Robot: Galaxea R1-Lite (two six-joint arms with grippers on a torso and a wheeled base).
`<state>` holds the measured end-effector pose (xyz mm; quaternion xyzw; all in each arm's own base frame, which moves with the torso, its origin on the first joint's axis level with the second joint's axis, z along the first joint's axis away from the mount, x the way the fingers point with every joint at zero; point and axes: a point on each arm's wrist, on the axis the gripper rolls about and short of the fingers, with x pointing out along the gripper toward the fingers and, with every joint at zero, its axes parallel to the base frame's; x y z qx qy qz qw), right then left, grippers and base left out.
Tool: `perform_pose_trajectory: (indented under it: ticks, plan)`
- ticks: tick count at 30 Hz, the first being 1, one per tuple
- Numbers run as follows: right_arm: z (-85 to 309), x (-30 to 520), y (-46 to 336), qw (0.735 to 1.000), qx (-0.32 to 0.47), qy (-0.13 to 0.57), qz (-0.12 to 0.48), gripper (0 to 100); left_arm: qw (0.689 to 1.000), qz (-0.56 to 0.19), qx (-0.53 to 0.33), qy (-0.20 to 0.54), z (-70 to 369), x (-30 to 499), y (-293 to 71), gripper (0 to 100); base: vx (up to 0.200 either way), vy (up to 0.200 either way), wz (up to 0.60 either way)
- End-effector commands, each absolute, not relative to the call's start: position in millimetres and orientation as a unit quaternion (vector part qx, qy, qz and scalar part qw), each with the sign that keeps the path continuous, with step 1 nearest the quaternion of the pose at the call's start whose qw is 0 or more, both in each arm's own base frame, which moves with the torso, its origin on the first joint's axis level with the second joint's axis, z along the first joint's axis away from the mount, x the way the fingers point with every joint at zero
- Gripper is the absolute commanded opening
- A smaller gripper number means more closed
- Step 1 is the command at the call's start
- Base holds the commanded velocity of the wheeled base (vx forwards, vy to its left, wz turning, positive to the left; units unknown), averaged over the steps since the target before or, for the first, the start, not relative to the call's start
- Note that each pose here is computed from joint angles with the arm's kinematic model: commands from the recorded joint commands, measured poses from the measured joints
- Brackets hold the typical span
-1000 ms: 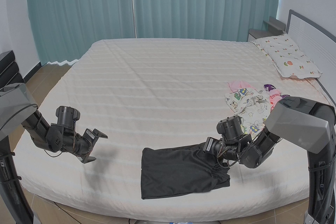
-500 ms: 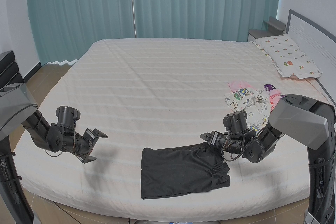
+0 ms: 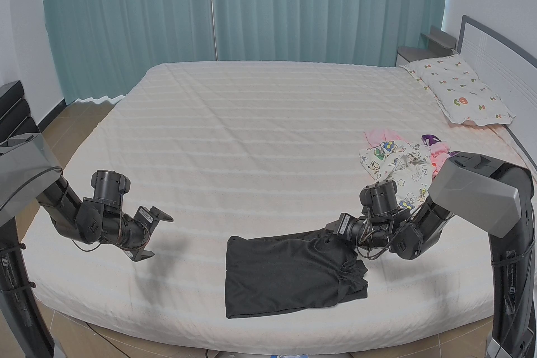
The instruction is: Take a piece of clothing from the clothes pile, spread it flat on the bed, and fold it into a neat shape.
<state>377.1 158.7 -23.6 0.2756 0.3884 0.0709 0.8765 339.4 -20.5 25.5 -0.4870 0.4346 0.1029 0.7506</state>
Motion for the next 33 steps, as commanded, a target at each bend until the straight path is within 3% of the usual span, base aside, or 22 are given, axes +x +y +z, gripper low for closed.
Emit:
perform_pose_trajectory:
  ticks: [1, 13, 14, 31, 32, 33]
  plan:
    - [-25, 379, 154, 0.874, 0.276, 0.395, 0.061, 0, 0.750, 0.104, -0.487, 0.435, 25, 339, -21, 100, 0.000, 0.000, 0.00]
    - [-14, 382, 132, 0.875, 0.297, 0.382, 0.032, 0, 0.751, 0.103, -0.487, 0.435, 25, 340, -21, 100, 0.000, 0.000, 0.00]
    - [-16, 381, 132, 0.874, 0.295, 0.385, 0.031, 100, 0.751, 0.103, -0.487, 0.435, 25, 340, -21, 100, 0.000, 0.000, 0.00]
    - [-43, 387, 166, 0.872, 0.275, 0.401, 0.057, 100, 0.752, 0.106, -0.483, 0.435, 23, 341, -23, 100, 0.000, 0.000, 0.00]
    - [-43, 387, 166, 0.872, 0.275, 0.401, 0.057, 0, 0.752, 0.106, -0.483, 0.435, 23, 341, -23, 100, 0.000, 0.000, 0.00]
    - [-43, 387, 165, 0.872, 0.277, 0.399, 0.056, 0, 0.752, 0.106, -0.483, 0.435, 23, 341, -23, 100, 0.000, 0.000, 0.00]
